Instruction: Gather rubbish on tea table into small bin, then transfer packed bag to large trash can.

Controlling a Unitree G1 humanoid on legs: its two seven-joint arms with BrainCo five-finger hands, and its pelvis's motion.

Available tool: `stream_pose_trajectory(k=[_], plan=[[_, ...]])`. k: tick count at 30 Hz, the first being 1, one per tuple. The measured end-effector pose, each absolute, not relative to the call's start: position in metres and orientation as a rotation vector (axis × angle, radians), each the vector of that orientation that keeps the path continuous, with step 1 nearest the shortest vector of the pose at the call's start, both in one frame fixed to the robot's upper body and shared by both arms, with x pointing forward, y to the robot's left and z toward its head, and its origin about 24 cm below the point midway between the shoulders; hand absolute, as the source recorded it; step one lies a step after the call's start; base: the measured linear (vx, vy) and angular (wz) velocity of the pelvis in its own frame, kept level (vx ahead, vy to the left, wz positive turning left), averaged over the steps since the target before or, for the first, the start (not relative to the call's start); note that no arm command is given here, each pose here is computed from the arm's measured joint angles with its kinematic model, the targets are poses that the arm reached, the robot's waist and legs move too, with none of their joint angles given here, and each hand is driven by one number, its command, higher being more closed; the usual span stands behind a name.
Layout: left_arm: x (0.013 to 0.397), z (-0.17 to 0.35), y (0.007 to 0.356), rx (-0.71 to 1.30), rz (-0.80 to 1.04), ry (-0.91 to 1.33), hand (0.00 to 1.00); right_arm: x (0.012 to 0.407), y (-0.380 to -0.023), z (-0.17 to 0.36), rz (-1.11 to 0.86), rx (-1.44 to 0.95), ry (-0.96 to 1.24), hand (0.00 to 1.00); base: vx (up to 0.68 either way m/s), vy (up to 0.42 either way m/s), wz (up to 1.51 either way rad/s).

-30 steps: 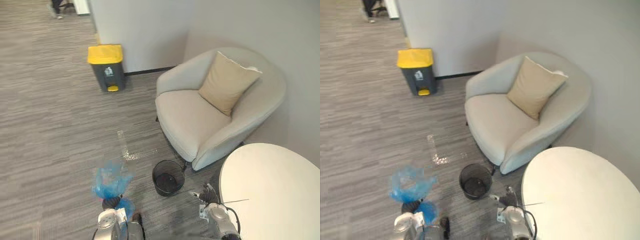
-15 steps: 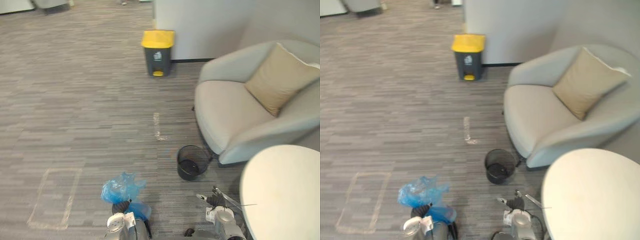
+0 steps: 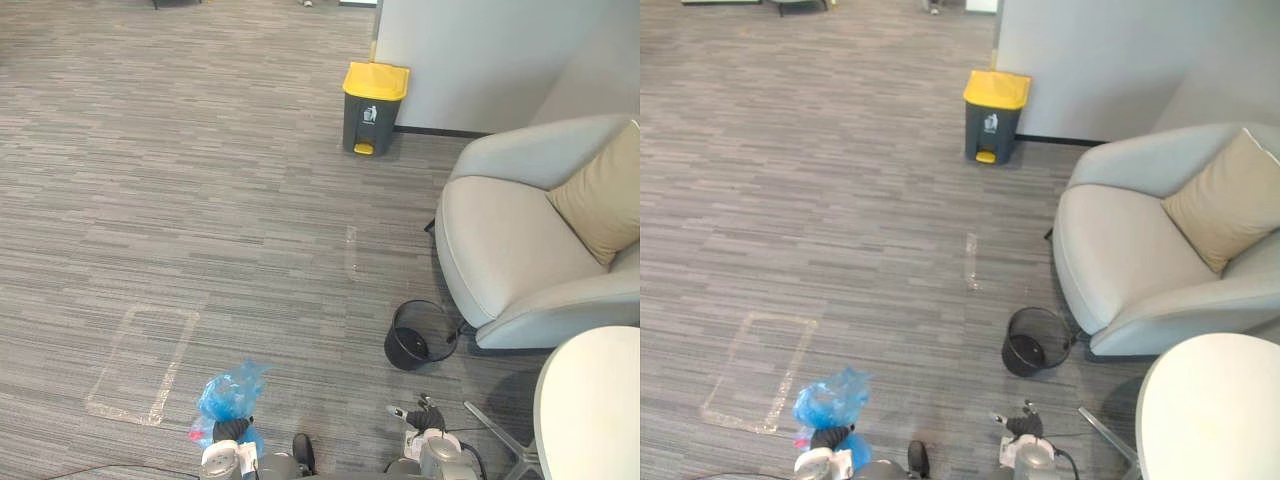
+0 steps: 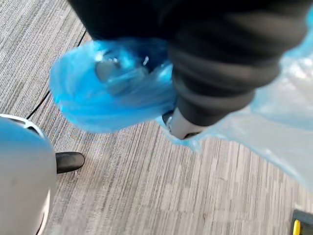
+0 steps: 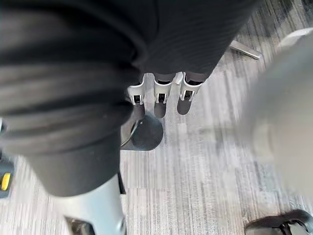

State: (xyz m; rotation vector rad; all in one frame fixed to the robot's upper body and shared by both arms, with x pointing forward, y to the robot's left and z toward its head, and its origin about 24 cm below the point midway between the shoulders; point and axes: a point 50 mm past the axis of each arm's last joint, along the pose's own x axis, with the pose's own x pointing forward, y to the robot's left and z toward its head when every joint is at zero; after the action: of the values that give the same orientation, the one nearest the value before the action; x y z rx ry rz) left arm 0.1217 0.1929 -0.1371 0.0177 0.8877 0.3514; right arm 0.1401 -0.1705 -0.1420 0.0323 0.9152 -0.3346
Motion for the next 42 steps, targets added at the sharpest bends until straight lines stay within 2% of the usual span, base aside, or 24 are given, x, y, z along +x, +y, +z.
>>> stream_pose_trajectory(k=[6,11,17,20,23,26,29,34,40,42], plan=[[0.124,-0.136,0.199,-0.052,0.433,0.876,1.00,0.140,-0.175,-0.142,-0.387,0.062,0.910,0.00,0.20,-0.111,0.37],[0.126,-0.137,0.188,-0.118,0.446,0.872,1.00,0.128,-0.189,-0.144,-0.452,0.061,0.928,0.00,0.41,-0.250,0.68],[0.143,-0.127,0.180,-0.179,0.446,0.799,1.00,0.152,-0.174,-0.135,-0.388,0.061,0.864,0.00,0.49,-0.133,-0.19],[0.162,-0.119,0.175,-0.176,0.407,0.747,1.00,0.160,-0.178,-0.131,-0.419,0.070,0.842,0.00,0.43,0.074,-0.27],[0.160,-0.120,0.173,-0.167,0.398,0.757,1.00,0.150,-0.180,-0.135,-0.432,0.061,0.874,0.00,0.41,0.209,-0.32],[0.170,-0.115,0.177,-0.152,0.390,0.724,1.00,0.160,-0.176,-0.132,-0.405,0.056,0.855,0.00,0.41,0.222,-0.16],[0.165,-0.116,0.172,-0.120,0.349,0.733,1.00,0.164,-0.174,-0.130,-0.397,0.054,0.840,0.00,0.27,0.203,-0.56],[0.162,-0.118,0.168,-0.088,0.314,0.751,1.00,0.142,-0.176,-0.138,-0.403,0.040,0.898,0.00,0.27,0.105,-0.28],[0.154,-0.127,0.171,-0.075,0.324,0.808,1.00,0.145,-0.178,-0.138,-0.405,0.036,0.893,0.00,0.38,-0.106,0.10],[0.154,-0.129,0.165,-0.083,0.311,0.825,1.00,0.150,-0.188,-0.136,-0.424,0.020,0.882,0.00,0.66,-0.123,0.18]])
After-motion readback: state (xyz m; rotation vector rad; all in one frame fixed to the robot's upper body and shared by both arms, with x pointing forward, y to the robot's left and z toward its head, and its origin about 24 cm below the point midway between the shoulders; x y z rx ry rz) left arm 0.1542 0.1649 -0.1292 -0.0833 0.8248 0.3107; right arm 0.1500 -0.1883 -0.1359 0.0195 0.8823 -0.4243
